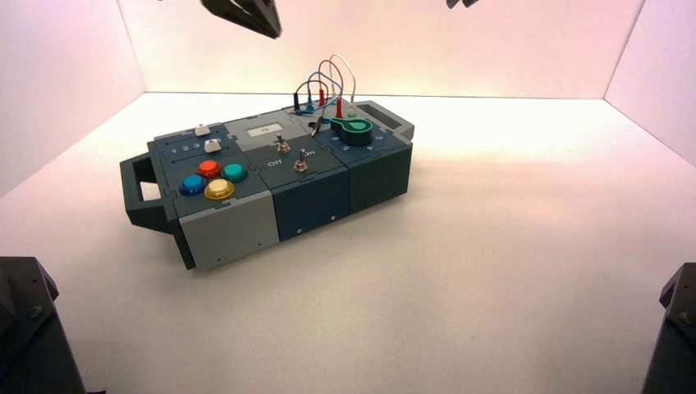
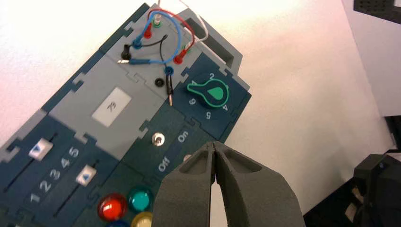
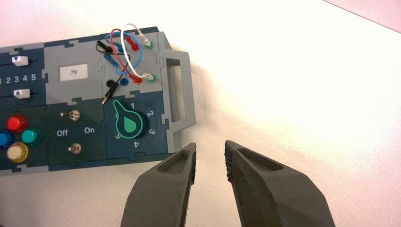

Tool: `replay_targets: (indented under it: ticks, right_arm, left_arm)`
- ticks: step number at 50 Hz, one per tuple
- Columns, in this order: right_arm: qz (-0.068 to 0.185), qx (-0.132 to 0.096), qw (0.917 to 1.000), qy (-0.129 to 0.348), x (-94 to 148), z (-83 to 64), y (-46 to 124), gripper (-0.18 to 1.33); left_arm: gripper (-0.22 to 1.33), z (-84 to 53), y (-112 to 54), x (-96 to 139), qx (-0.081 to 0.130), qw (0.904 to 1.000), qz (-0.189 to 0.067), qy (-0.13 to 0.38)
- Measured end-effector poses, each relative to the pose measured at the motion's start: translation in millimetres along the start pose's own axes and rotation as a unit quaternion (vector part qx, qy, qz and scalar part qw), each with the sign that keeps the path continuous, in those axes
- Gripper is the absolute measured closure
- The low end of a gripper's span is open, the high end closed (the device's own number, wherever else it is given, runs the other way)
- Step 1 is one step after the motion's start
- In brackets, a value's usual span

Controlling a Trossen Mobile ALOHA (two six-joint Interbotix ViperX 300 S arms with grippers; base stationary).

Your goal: Turn the knob to position 4.

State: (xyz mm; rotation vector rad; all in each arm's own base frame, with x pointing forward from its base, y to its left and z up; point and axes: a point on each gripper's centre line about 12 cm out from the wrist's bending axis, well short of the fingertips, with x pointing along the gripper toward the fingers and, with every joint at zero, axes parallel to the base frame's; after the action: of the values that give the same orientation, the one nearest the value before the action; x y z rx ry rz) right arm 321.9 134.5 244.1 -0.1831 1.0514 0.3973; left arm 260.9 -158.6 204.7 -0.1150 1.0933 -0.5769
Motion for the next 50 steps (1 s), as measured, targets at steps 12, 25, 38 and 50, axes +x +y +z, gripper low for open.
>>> replay_targets:
  ticks: [12, 25, 38, 50]
  right_arm:
    - [0.001, 0.004, 1.0, 0.0, -1.3, -0.6, 0.2, 0.43]
    - [0.002, 0.012, 0.9999, -0.005, -8.5, -0.3, 0.9, 0.43]
    - [0.004, 0.025, 0.9995, -0.018, -17.7, 1.4, 1.9, 0.43]
    - [0.01, 0.033, 0.9993, -0.016, -17.4, 0.8, 3.2, 0.43]
  left_arm:
    - [1.27, 10.1, -2.5, 34.4, 0.036, 0.9981, -0.006, 0.049]
    - [1.27, 11.7, 3.7, 68.5, 0.054, 0.9938, -0.007, 0.097]
    - [1.27, 23.0, 6.6, 92.6, 0.074, 0.9901, -0.011, 0.119]
    - [1.27, 37.5, 9.6, 116.5, 0.075, 0.988, -0.015, 0.134]
